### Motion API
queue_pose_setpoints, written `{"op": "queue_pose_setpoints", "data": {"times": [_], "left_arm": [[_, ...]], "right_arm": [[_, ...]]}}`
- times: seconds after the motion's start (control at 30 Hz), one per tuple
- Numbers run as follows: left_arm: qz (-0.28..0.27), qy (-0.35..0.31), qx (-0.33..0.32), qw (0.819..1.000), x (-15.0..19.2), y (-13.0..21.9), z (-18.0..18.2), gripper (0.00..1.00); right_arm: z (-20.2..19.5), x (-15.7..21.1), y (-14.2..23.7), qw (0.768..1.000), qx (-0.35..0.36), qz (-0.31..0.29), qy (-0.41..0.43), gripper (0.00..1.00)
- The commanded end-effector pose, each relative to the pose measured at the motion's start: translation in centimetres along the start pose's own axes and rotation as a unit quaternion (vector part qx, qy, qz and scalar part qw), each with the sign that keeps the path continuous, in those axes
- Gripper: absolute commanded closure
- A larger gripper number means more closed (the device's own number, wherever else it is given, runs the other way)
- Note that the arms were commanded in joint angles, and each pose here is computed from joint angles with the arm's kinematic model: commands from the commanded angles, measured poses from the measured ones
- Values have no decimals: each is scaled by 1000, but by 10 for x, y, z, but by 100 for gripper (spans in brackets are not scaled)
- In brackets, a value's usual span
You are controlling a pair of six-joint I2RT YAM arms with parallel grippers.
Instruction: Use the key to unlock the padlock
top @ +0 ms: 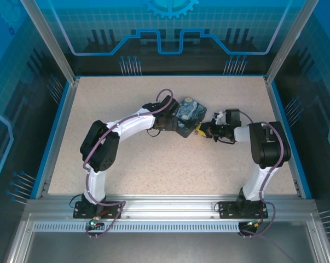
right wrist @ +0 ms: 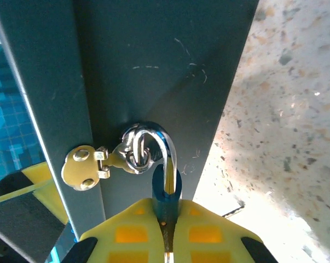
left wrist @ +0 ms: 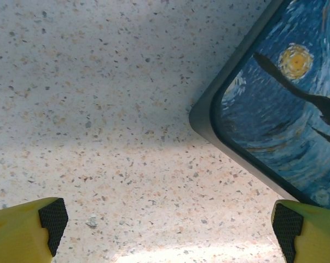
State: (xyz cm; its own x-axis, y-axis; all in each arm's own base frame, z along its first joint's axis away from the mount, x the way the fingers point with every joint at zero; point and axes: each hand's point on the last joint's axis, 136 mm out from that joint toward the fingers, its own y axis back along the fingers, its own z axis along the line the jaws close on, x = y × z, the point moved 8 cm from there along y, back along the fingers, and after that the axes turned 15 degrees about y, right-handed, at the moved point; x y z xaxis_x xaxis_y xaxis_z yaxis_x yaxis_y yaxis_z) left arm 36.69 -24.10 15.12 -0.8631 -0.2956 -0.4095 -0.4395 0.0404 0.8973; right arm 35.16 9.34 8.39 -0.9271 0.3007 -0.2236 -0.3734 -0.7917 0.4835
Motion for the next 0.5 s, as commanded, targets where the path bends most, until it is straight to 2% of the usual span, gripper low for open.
{"op": "queue_pose_setpoints", "data": {"times": [0.0,0.3,0.47], "left_arm": [[-16,-9,9,1000,-8,10,-9,1],[-21,-26,5,999,-13,-5,-18,1],[-15,-39,-6,999,-10,-20,-20,1]], "right_arm": [[7,8,-3,1000,2,27,16,100],[-10,13,2,999,36,22,-5,100],[-16,11,-1,999,24,13,-19,100]]}}
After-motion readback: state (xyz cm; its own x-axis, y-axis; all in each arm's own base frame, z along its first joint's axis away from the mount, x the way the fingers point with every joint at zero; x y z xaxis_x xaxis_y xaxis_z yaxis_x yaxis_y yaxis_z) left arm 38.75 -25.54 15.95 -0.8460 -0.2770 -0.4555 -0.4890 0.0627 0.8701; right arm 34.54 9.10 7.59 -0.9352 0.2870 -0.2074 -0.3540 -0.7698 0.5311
